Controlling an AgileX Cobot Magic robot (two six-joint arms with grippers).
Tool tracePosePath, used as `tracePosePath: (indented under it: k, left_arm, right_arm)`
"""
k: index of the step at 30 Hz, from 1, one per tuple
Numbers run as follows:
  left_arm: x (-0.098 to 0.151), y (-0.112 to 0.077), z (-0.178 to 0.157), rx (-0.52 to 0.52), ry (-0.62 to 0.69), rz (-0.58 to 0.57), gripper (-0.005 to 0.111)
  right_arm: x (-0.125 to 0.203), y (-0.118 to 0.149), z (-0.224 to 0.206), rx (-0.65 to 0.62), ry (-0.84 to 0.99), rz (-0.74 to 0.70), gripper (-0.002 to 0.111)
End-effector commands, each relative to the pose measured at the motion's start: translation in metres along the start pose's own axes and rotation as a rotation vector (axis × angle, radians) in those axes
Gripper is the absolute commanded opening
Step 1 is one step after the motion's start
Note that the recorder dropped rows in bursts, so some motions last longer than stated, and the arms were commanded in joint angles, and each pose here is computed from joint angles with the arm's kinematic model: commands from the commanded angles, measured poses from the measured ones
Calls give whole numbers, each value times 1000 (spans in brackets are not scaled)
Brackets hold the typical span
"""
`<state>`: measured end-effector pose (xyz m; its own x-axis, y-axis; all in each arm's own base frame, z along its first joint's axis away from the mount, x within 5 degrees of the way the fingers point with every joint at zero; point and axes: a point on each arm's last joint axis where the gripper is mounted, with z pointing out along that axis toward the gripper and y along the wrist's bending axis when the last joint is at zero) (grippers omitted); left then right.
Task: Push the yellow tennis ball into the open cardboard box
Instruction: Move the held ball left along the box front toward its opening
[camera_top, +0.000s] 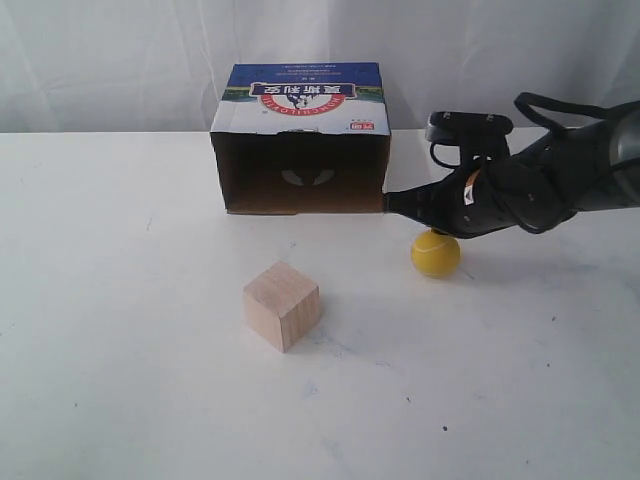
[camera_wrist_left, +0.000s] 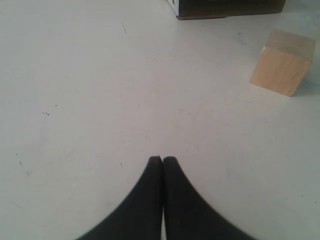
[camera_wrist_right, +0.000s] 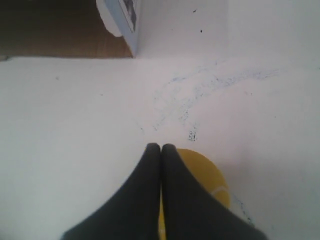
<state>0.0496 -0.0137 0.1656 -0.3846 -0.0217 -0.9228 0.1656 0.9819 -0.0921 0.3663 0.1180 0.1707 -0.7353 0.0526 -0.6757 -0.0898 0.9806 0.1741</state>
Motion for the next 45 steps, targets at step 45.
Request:
tracePosePath:
  k: [45]
  left_arm:
    - [1,-1,0,14,-2,-15,0]
  right_arm:
    - [-44,-21,-15,24,-133,-22,0]
